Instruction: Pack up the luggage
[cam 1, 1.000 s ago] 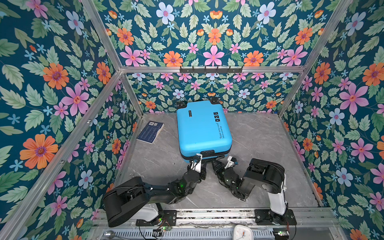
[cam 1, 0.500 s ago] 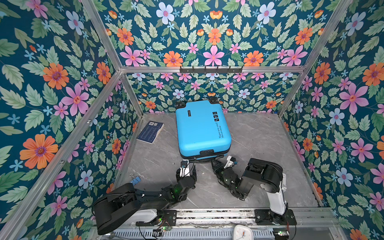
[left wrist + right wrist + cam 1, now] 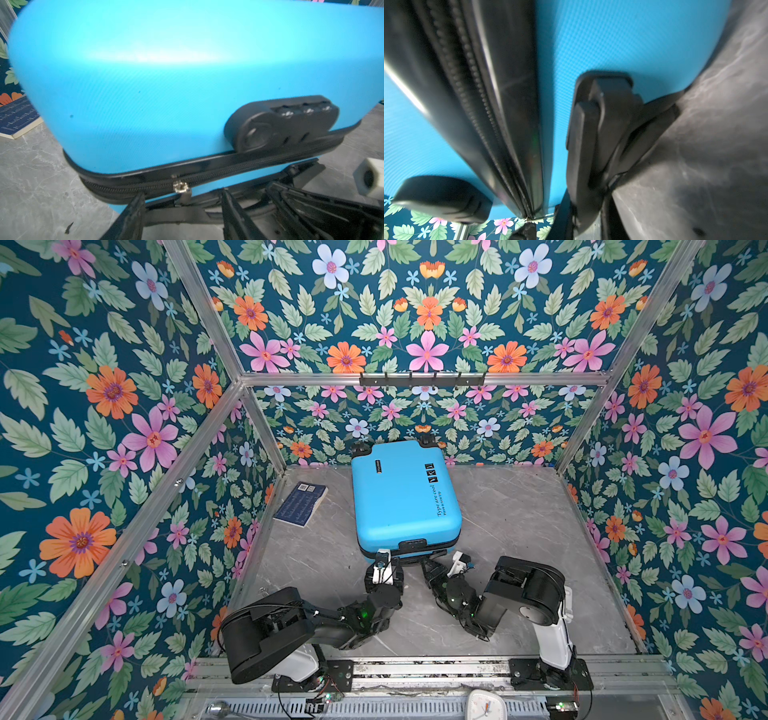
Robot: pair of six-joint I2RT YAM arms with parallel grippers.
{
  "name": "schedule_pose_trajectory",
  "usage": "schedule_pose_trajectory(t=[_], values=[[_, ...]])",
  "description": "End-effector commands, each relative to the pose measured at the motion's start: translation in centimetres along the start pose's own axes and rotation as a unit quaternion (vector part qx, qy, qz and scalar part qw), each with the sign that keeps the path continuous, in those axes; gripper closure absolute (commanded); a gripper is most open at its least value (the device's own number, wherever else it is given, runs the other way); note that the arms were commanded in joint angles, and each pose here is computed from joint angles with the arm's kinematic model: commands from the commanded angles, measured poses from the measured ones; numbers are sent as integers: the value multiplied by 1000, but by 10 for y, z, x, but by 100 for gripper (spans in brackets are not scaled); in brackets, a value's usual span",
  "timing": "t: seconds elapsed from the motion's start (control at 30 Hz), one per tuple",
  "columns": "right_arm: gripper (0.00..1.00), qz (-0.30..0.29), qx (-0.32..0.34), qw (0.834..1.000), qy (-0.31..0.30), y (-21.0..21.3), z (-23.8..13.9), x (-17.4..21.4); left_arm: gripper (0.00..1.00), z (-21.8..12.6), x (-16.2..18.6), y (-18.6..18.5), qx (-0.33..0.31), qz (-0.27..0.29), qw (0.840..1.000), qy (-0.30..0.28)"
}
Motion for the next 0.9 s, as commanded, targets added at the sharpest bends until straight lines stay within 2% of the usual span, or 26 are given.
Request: schedule_pose_trajectory(t=[0.0,0.23,0.37,0.63,0.8,0.87], values=[[100,-63,25,996,65,-18,-2,24,41,4,1,7,-38,8,999,-5],[100,-63,22,995,72,-16,-2,27,43,12,5,9,-70,8,997,-6],[100,-64,20,995,73,-15,-3,27,47,17,8,9,-71,5,997,-2],[100,-66,18,995,72,-13,-5,26,74,24,13,12,-32,-12,999,22],[100,-68,16,995,71,-11,-4,26,100,19,17,-13,68,10,997,40],[100,-68,15,995,72,-11,-3,27,100,15,19,-24,109,19,993,49]])
Point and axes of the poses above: each gripper's point midway between its finger pads, its own z axis out along the fingers, its own y axis along the line the jaws close on, x = y × z, the point moved 1 cm from there along -z, back along the fingers, and after that the axes turned 10 degrees about -z, right-handed, at the moved point
